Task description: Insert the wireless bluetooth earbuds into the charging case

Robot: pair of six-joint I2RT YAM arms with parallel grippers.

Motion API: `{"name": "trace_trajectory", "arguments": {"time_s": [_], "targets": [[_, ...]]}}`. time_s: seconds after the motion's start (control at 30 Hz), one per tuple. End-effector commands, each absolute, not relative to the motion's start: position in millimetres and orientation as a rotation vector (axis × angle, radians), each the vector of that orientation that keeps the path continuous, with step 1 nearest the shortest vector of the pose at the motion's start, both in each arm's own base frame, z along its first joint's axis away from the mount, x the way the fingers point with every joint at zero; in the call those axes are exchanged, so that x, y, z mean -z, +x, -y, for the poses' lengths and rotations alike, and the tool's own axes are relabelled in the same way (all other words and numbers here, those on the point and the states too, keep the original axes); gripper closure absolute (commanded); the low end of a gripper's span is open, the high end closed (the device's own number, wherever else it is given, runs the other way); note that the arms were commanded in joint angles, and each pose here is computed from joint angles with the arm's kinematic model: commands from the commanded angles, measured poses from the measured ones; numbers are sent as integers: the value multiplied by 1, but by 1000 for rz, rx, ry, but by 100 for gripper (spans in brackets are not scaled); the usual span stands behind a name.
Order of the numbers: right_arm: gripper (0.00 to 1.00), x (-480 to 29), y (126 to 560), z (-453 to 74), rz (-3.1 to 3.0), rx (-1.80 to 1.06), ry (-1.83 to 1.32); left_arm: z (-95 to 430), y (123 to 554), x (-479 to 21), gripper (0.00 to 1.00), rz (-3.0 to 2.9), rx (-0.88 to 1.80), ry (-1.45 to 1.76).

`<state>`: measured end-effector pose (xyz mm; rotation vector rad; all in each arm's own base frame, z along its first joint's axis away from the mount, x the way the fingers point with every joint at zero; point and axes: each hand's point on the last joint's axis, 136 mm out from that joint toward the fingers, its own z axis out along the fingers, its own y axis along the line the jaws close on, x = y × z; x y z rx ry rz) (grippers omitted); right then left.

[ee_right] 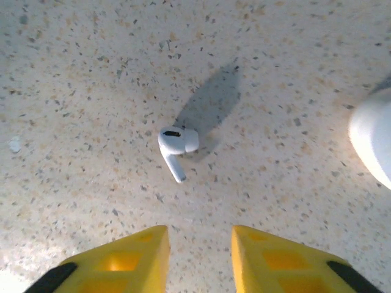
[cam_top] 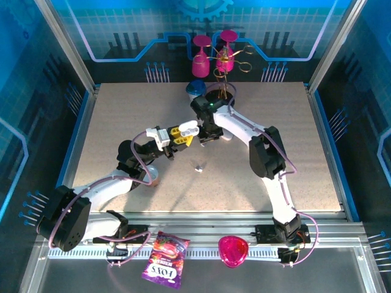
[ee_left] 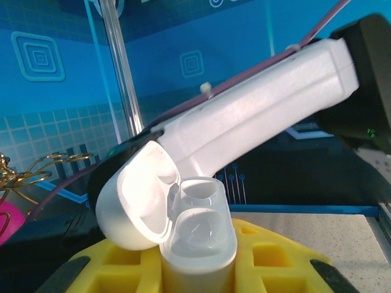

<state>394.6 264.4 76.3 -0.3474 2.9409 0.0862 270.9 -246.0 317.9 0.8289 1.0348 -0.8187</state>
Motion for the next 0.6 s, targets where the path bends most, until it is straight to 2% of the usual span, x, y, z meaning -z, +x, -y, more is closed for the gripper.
{"name": "trace_trajectory", "arguments": {"time_s": [0.0,0.3,0.57], "targets": [[63,-79,405,-265,-2904,-172,-304,251,270,-326,100,-1015,833,837],[50,-51,419,-281,-2967,-16,-404,257,266,-322,100,-1020,839,853],[50,-27,426,-290,-3006,-6,-462,257,265,-319,100,-1033,828,868]]}}
